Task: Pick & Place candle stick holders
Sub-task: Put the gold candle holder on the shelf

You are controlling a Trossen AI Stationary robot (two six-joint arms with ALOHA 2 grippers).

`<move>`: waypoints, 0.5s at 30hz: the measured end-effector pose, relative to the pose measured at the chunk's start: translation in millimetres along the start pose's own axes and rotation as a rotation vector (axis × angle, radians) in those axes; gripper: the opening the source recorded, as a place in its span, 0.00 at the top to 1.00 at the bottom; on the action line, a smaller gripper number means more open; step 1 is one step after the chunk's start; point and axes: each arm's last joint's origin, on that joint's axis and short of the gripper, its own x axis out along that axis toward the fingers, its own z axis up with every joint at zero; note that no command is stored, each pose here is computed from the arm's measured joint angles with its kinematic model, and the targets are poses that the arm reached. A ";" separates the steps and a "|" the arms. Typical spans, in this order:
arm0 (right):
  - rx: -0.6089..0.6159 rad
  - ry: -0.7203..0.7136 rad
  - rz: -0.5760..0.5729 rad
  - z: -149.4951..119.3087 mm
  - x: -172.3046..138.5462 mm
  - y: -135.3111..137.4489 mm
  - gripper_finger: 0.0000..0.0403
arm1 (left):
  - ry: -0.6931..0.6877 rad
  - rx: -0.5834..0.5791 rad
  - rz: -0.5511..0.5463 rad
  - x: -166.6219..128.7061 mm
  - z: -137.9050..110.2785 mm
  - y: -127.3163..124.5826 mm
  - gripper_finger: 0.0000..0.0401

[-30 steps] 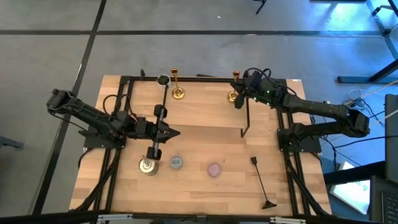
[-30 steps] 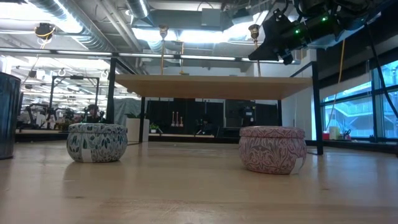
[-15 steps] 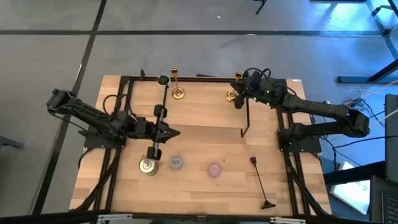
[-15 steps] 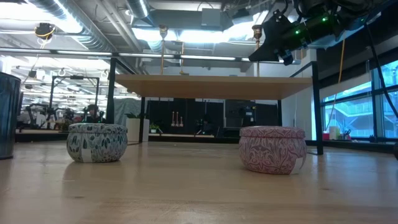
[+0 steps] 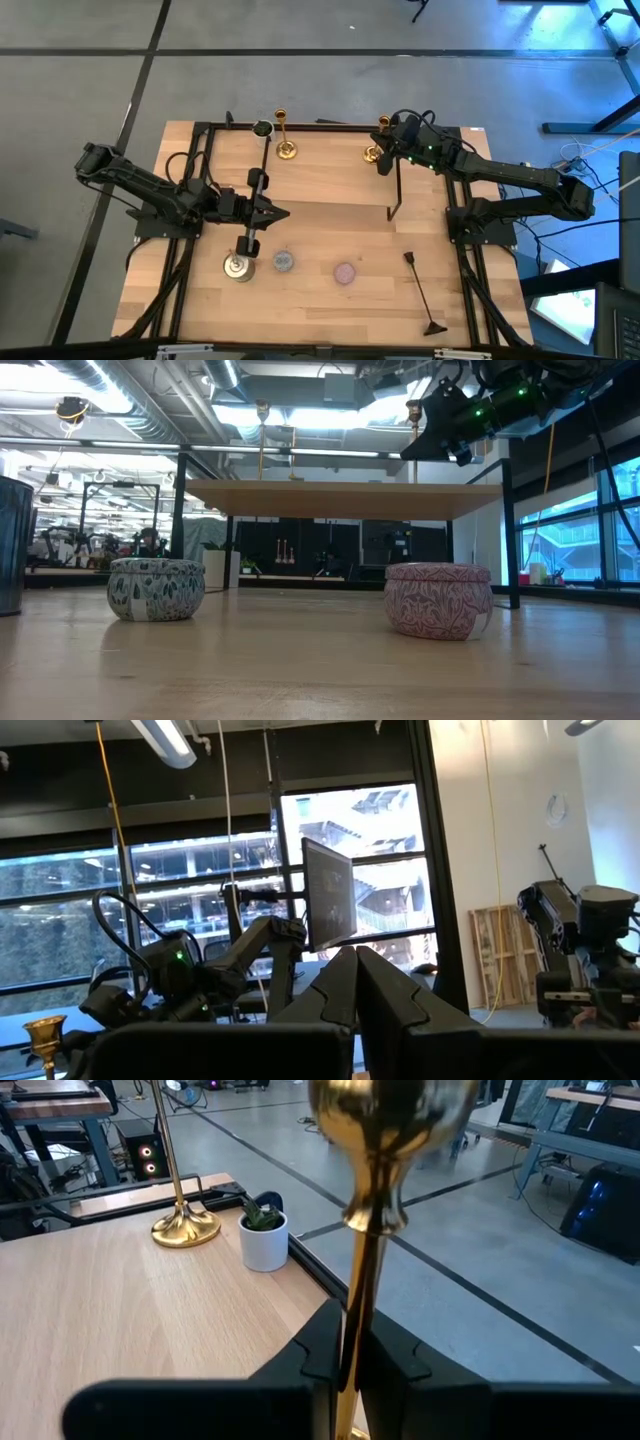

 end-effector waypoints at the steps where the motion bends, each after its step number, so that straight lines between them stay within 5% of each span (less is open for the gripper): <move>1: 0.000 0.000 0.000 0.0 0.0 0.0 0.92 | 0.000 -0.002 0.000 0.0 0.0 0.0 1.00; 15: -0.005 0.000 -0.013 0.0 0.0 -0.3 0.92 | 0.000 -0.004 -0.002 0.0 0.0 -0.1 0.99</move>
